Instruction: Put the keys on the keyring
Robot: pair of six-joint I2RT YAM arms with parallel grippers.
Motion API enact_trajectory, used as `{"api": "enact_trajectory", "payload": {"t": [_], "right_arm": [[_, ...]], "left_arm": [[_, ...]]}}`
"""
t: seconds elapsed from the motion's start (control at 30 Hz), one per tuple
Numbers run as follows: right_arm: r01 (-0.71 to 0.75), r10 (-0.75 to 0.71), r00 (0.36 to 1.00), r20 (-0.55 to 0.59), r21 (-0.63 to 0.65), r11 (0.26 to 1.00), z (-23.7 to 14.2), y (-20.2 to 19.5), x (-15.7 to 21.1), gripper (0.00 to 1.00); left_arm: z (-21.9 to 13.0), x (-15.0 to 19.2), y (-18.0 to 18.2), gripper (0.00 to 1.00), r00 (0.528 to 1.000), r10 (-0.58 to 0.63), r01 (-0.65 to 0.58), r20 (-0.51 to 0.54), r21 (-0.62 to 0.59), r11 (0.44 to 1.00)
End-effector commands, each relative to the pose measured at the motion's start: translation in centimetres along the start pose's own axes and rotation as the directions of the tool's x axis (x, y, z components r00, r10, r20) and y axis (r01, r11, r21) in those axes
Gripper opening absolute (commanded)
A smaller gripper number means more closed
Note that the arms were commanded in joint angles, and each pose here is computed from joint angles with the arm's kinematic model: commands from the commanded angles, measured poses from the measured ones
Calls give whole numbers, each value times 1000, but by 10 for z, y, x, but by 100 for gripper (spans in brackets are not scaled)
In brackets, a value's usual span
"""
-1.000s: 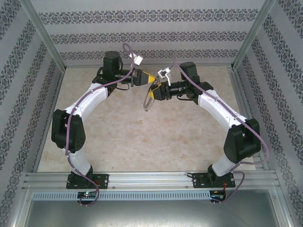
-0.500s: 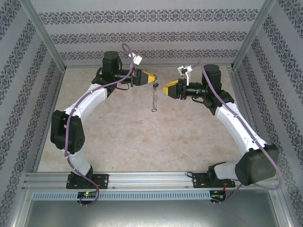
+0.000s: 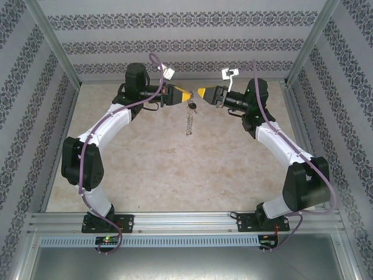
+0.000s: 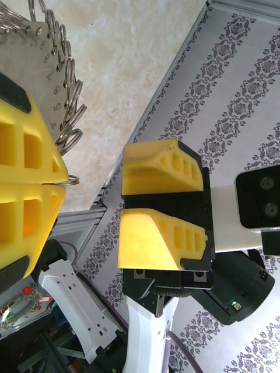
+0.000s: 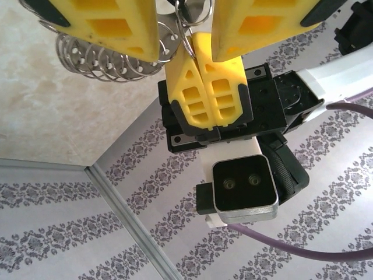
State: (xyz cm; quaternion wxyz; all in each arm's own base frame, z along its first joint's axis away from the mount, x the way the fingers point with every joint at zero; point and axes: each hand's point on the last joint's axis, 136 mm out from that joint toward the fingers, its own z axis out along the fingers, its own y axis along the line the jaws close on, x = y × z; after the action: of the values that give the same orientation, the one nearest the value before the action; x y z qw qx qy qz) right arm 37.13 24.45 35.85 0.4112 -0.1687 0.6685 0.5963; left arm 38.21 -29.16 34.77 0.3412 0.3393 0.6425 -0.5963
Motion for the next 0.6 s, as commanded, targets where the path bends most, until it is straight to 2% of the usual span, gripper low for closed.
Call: {"api": "enact_trajectory", "payload": {"t": [0.0, 0.57], "right_arm": [[38, -36, 999, 26, -76, 996, 5, 22, -5, 32], [-11, 10, 1000, -15, -73, 997, 13, 10, 21, 33]], "left_arm": [[0, -16, -29, 0, 995, 97, -98, 26, 37, 995], [0, -18, -31, 0, 994, 108, -109, 30, 37, 993]]}}
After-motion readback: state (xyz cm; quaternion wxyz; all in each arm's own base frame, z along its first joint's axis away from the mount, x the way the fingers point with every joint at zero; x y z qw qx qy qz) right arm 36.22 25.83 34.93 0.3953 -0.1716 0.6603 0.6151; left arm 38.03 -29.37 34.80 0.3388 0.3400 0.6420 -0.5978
